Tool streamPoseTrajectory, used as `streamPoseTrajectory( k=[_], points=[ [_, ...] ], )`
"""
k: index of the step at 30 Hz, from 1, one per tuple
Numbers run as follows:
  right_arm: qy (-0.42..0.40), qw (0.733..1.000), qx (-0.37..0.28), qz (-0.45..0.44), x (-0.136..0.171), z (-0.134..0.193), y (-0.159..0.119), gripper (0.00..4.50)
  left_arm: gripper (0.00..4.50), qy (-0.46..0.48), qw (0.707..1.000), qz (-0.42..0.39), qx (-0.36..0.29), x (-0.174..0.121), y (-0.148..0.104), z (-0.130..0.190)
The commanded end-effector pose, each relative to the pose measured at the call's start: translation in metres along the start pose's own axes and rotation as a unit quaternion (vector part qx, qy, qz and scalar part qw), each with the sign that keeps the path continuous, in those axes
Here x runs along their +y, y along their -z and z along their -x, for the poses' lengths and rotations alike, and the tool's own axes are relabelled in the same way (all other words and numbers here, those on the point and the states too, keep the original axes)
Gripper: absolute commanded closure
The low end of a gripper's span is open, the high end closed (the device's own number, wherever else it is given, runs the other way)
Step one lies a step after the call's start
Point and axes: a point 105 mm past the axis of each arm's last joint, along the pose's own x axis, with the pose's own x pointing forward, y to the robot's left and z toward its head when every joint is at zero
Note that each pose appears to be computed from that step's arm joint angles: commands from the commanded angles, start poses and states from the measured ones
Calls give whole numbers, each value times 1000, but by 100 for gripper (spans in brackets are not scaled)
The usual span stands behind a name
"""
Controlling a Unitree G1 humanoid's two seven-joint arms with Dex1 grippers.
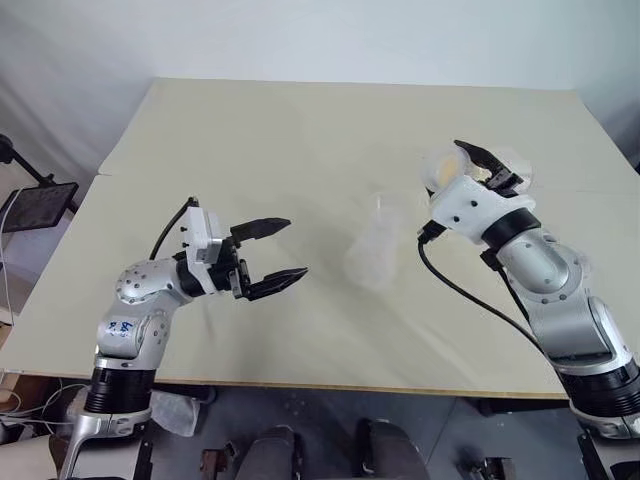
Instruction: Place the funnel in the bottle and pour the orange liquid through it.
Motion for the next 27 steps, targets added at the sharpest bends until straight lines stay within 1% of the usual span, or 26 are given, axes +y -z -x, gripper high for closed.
streamPoseTrajectory(
  k=[1, 8, 11, 27],
  points=[
    [16, 999, -28, 36, -12, -2, -13, 201, 0, 0, 1000, -17, -9, 1, -7, -2],
    [8, 997, -54, 48, -7, -3, -26, 201, 0, -5, 1000, -16, -8, 0, -5, 0],
    [0, 995, -68, 69, -3, -3, -32, 201, 0, -5, 1000, -15, -8, 0, -5, -1],
    [10, 986, -83, 143, -4, -6, -35, 201, 0, -7, 1000, -17, -10, 2, -6, -2]
  ],
)
